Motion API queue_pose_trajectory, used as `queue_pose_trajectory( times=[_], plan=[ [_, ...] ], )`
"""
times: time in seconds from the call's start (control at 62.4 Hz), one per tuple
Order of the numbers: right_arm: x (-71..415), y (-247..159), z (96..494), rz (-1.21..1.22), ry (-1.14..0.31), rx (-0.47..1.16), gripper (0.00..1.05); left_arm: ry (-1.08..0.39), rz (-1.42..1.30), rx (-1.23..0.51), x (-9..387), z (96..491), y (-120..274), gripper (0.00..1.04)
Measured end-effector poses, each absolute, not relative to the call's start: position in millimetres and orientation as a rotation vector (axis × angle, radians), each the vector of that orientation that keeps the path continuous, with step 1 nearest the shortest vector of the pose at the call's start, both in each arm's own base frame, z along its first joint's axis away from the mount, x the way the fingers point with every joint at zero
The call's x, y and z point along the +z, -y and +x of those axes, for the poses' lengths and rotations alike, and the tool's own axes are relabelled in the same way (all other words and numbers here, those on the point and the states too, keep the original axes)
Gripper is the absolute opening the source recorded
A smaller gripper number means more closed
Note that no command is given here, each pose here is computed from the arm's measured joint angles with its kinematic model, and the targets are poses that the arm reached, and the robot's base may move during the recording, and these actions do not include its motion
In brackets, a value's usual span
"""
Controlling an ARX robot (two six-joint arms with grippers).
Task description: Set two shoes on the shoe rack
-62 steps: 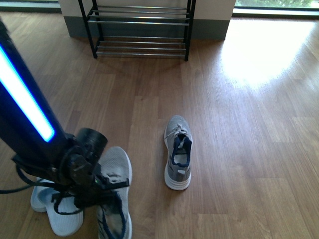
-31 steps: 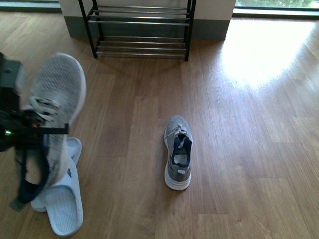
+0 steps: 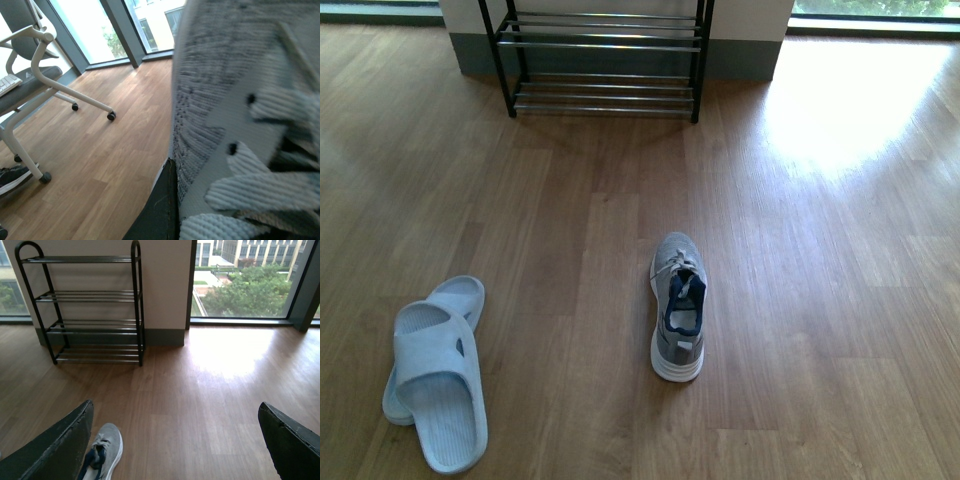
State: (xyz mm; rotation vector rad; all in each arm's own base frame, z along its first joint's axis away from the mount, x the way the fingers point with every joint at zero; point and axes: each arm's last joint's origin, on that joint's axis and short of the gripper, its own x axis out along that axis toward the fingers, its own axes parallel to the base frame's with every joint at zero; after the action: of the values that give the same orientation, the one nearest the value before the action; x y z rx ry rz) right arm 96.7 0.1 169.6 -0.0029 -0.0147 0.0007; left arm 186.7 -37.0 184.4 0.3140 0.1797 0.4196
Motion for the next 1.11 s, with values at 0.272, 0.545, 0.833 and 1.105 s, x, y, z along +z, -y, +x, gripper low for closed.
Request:
queue_pose_trajectory(
  times=[0.272, 0.545, 0.833, 1.105],
  plan=[
    [169.6, -0.1, 96.7, -0.003, 0.015, 0.001, 0.96, -0.205, 0.361, 0.402, 180.0, 186.2, 37.7, 0.02],
    [169.6, -0.1, 96.7, -0.003, 0.015, 0.001, 0.96, -0.205, 0.361, 0.403, 180.0, 186.2, 37.7, 0.02],
    [169.6, 0.0, 96.7, -0.002, 0.015, -0.003, 0.96, -0.204, 0.361, 0.396, 180.0, 186.1, 38.3, 0.02],
    [169.6, 0.0, 96.7, -0.003, 0.015, -0.002, 0.96, -0.208, 0.364, 0.393, 179.2, 185.9, 38.6, 0.02]
  ],
)
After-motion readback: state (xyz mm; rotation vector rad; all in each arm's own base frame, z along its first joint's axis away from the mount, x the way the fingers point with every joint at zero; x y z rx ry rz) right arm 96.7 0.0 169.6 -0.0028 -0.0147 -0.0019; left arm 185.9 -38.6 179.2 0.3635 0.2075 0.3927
